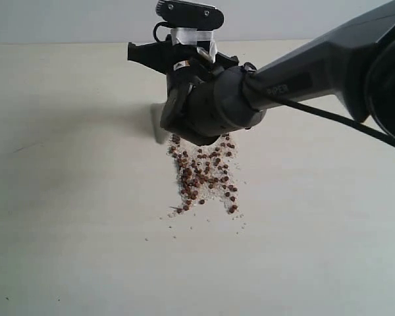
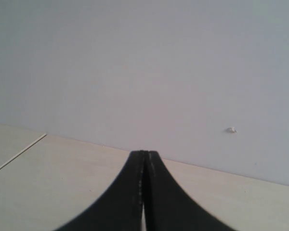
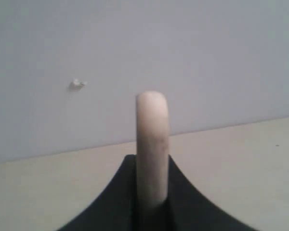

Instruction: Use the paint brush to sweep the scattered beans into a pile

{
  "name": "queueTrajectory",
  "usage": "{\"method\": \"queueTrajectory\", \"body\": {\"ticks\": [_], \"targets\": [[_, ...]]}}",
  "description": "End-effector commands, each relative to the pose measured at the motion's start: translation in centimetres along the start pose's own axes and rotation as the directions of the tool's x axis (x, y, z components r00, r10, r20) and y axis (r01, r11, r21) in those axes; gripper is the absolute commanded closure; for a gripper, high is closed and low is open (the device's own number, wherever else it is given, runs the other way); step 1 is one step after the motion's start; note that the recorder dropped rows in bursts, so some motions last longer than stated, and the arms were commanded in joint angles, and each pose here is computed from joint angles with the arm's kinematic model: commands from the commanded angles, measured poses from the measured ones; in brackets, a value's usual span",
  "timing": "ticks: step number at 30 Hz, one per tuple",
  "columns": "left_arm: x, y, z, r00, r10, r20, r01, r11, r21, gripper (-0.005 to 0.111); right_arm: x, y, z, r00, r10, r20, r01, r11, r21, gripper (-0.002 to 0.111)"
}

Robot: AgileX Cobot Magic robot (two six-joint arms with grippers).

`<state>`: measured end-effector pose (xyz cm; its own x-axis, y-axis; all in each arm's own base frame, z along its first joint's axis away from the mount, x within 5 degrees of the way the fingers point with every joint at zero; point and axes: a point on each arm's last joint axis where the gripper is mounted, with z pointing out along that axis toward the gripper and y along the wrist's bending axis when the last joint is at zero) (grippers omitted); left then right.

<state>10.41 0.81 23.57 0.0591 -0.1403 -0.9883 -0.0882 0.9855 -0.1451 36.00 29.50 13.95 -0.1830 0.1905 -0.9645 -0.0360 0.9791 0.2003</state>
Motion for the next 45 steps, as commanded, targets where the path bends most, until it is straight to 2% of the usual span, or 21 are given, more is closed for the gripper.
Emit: {"method": "queueTrajectory", "body": {"ticks": [1,4,12,16,26,32,38,45], "targets": [[0.1,0.0,-0.1,1.000,-0.004,-0.002,0.004,1.000,0.002,0.107,-0.4,-1.0,0.0,0.993,-0.116,-0.015,0.117,0.988,0.105,0.108],[0.1,0.0,-0.1,1.000,-0.004,-0.002,0.004,1.000,0.002,0.107,-0.4,-1.0,0.0,0.988,-0.152,-0.022,0.154,0.983,0.103,0.108],[0.1,0.0,-0.1,1.000,-0.004,-0.002,0.004,1.000,0.002,0.107,-0.7,-1.2,0.0,0.991,-0.137,-0.006,0.137,0.981,0.135,0.108],[0.1,0.0,-0.1,1.000,-0.004,-0.002,0.004,1.000,0.002,0.107,-2.3,-1.4,-0.5,0.996,-0.086,0.022,0.081,0.981,0.178,0.108],[0.1,0.0,-0.1,1.000,-0.004,-0.002,0.004,1.000,0.002,0.107,-5.7,-0.2,-1.8,0.999,-0.027,0.041,0.025,0.999,0.046,0.108],[0.1,0.0,-0.1,1.000,-0.004,-0.002,0.004,1.000,0.002,0.107,-4.0,-1.9,-4.0,0.994,0.107,0.001,-0.107,0.992,-0.067,0.108],[0.1,0.0,-0.1,1.000,-0.004,-0.002,0.004,1.000,0.002,0.107,-2.0,-3.7,-7.0,0.980,0.199,-0.022,-0.198,0.949,-0.245,0.108],[0.1,0.0,-0.1,1.000,-0.004,-0.002,0.004,1.000,0.002,0.107,-0.5,-5.2,-7.8,0.983,0.180,-0.048,-0.186,0.961,-0.205,0.108]]}}
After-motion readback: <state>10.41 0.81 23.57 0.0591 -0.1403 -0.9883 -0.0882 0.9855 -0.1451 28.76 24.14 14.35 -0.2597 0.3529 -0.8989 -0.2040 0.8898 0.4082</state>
